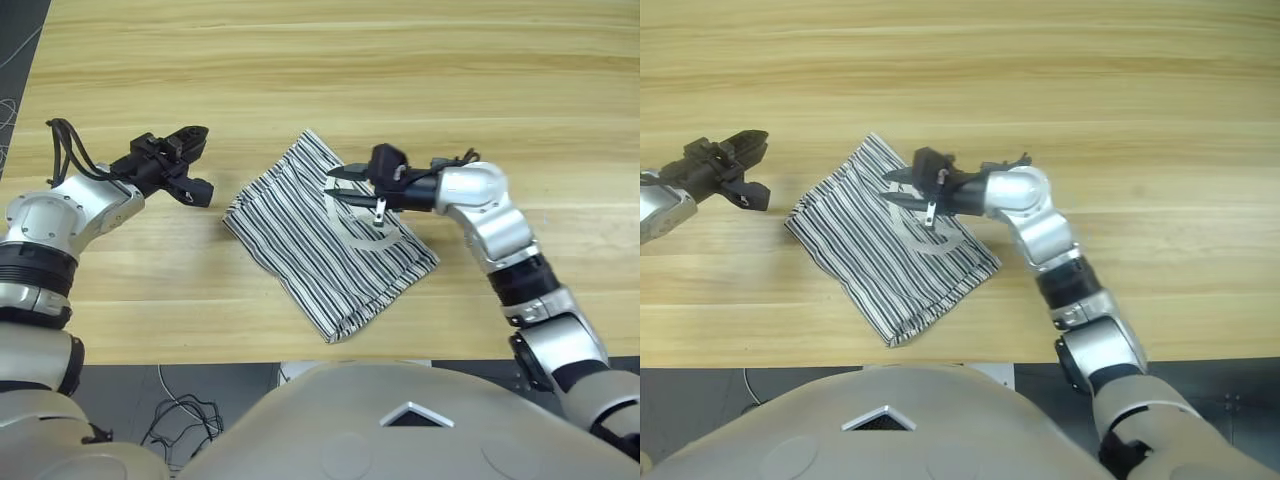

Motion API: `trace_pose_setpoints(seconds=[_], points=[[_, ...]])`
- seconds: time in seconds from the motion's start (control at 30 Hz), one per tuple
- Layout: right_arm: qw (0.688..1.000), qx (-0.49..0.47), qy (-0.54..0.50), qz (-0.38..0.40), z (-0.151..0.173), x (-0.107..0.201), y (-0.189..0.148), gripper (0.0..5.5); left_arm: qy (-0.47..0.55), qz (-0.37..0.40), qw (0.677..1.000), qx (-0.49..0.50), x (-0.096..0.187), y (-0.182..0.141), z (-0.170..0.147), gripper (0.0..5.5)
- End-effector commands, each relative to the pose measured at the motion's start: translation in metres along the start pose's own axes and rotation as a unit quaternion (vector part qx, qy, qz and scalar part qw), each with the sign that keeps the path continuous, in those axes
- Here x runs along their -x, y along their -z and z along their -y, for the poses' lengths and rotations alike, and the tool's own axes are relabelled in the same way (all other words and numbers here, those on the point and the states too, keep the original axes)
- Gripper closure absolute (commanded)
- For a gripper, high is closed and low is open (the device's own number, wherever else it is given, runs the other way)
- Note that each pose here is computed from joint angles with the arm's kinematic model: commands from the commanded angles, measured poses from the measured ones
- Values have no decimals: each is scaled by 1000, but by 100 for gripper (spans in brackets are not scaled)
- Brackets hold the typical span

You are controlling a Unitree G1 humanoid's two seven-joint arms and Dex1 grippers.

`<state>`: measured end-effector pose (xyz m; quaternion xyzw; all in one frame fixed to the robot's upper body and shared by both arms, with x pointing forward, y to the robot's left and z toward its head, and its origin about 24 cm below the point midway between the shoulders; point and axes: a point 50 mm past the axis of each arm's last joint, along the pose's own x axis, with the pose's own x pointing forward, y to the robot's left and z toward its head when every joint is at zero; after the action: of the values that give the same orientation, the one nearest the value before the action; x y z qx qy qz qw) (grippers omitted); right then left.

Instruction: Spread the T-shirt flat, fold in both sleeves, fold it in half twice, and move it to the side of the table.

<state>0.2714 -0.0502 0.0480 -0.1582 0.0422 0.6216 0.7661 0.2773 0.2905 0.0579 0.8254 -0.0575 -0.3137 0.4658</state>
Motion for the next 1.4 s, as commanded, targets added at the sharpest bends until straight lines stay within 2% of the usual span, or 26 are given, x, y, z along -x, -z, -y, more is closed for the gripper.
trace_pose_setpoints(seconds=[0.03,0.13,0.27,0.4,0.6,0.77,0.97,1.07,1.17,1.3,1.37,1.4], points=[[997,50,10,-55,4,-33,17,428,-4,-4,1000,2,-1,4,-2,425],[985,96,20,-139,2,-56,39,428,2,1,1000,7,-3,1,3,425],[970,107,56,-211,9,-53,59,428,2,9,1000,10,-6,-2,4,425],[946,99,117,-287,28,-21,80,428,3,10,1000,20,-7,-5,7,425],[930,78,153,-324,46,27,96,428,-16,14,999,43,-13,-12,1,425],[925,65,146,-344,44,51,105,428,-59,113,984,126,-15,-51,-15,425],[920,96,194,-328,61,56,89,428,-67,181,963,187,-17,-81,-33,425],[924,123,260,-252,88,56,50,428,-58,221,942,248,-15,-97,-36,425],[927,136,299,-183,109,72,6,428,-46,224,937,263,-11,-96,-37,425],[951,62,281,-112,112,112,-30,423,-19,231,926,297,5,-95,-31,351],[966,-35,240,-88,105,136,-26,423,-2,236,923,305,9,-96,-29,314],[970,-49,220,-97,98,149,-18,423,7,240,921,307,8,-98,-27,301]])
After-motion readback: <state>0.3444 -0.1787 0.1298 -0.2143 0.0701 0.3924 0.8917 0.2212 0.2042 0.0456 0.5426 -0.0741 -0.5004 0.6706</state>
